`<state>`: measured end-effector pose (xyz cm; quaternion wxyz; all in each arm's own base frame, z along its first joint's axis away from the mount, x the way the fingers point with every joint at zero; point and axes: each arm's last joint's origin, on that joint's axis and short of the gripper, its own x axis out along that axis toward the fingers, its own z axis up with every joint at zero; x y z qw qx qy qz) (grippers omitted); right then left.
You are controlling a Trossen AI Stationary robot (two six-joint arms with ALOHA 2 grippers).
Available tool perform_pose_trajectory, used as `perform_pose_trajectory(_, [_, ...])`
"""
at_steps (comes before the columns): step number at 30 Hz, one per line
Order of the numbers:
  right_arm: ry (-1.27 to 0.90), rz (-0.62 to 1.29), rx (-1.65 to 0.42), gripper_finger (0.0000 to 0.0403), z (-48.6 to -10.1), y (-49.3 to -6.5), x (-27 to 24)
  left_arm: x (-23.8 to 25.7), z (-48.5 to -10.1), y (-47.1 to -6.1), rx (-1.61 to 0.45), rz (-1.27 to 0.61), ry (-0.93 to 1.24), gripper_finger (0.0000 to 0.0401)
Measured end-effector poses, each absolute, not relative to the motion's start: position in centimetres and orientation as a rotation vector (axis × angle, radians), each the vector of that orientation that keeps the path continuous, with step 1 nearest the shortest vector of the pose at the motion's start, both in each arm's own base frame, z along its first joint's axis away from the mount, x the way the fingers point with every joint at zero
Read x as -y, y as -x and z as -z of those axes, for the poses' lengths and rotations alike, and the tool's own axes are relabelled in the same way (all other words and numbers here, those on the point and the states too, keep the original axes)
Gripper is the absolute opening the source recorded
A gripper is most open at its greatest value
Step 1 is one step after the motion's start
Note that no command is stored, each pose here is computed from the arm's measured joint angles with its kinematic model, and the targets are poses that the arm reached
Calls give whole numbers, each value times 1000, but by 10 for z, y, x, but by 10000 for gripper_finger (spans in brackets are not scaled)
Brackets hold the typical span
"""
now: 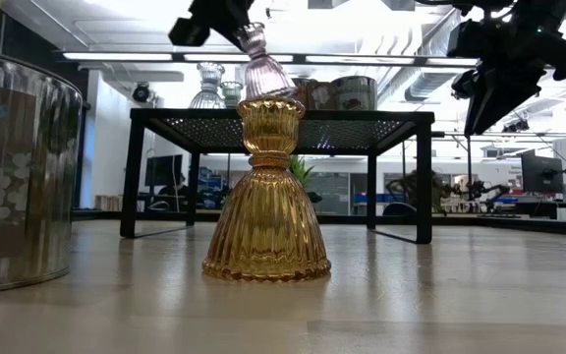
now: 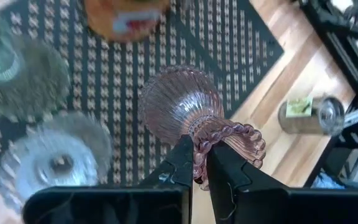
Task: Pick & Place candle stick holders
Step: Put the pink glass candle holder on the shelf
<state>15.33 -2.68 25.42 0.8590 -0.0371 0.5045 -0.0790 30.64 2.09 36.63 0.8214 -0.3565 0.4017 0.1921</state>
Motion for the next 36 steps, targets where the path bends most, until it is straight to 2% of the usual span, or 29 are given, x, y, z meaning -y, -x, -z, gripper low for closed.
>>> perform_pose_trajectory(10, [95, 162, -1057, 101, -254, -154, 27, -51, -367, -303, -840, -420, 769, 15])
perform_pose_trajectory(26, [94, 164, -1049, 101, -255, -154, 27, -53, -366, -307, -842, -368, 793, 15])
perform_pose_trajectory(32, [93, 164, -1049, 101, -255, -154, 27, -53, -400, -305, -796, -361, 741, 15])
perform_pose_trajectory(36, [92, 165, -1049, 101, -255, -154, 27, -55, -416, -313, -855, -369, 710, 15])
